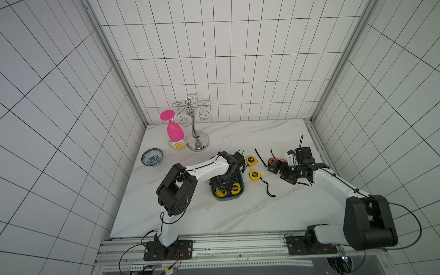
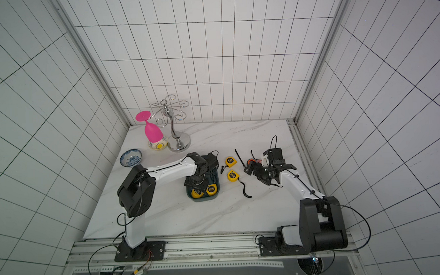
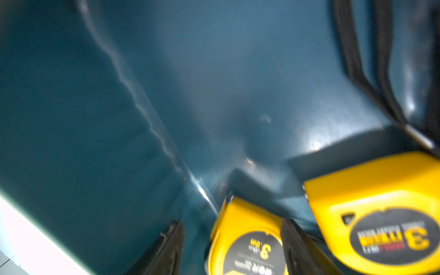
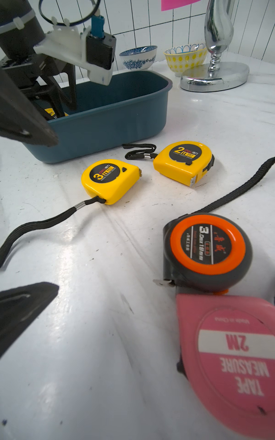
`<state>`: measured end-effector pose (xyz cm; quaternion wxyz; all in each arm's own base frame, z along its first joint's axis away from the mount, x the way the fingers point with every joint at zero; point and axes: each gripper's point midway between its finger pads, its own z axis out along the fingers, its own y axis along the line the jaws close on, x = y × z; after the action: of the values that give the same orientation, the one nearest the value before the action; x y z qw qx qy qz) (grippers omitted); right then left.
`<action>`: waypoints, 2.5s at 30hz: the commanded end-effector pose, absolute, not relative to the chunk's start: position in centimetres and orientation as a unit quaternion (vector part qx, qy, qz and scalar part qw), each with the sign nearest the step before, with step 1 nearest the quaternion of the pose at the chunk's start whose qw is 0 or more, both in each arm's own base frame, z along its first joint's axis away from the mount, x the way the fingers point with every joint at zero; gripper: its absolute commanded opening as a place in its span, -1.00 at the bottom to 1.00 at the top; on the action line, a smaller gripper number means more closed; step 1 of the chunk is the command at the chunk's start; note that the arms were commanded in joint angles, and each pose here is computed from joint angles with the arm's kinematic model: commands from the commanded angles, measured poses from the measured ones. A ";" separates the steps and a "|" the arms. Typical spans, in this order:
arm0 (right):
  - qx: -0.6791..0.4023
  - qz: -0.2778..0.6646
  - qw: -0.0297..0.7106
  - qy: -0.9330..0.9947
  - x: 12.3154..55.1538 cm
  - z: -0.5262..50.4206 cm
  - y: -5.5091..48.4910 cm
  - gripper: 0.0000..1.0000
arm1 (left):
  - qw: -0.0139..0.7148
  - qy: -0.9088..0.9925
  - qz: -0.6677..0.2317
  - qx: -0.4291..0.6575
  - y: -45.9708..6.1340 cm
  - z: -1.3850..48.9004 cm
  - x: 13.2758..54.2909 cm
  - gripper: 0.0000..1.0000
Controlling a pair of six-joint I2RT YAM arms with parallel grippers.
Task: Take the tape measure out of the storage box
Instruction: Pick up the tape measure from the storage box.
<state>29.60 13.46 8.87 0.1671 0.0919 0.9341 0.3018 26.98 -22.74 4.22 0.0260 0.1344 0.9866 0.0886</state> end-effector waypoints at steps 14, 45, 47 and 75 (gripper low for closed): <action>0.097 0.307 0.179 0.930 29.8 9.7 13.0 0.86 | 0.040 0.990 0.039 0.129 -23.6 7.2 27.8 0.39; 0.093 0.309 0.182 0.929 31.0 10.4 13.0 0.87 | -0.030 0.977 0.056 0.201 -23.8 2.9 22.6 0.56; 0.092 0.309 0.182 0.929 31.0 10.4 13.1 0.87 | -0.033 0.977 0.062 0.201 -23.6 2.4 22.5 0.54; 0.107 0.316 0.180 0.925 30.9 9.9 12.9 0.87 | 0.030 0.987 0.083 0.134 -22.6 2.7 26.6 0.06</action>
<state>30.27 12.96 9.29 0.1736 0.1028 0.9297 0.3081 24.69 -22.79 2.56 -0.0019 0.1505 0.9857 0.0752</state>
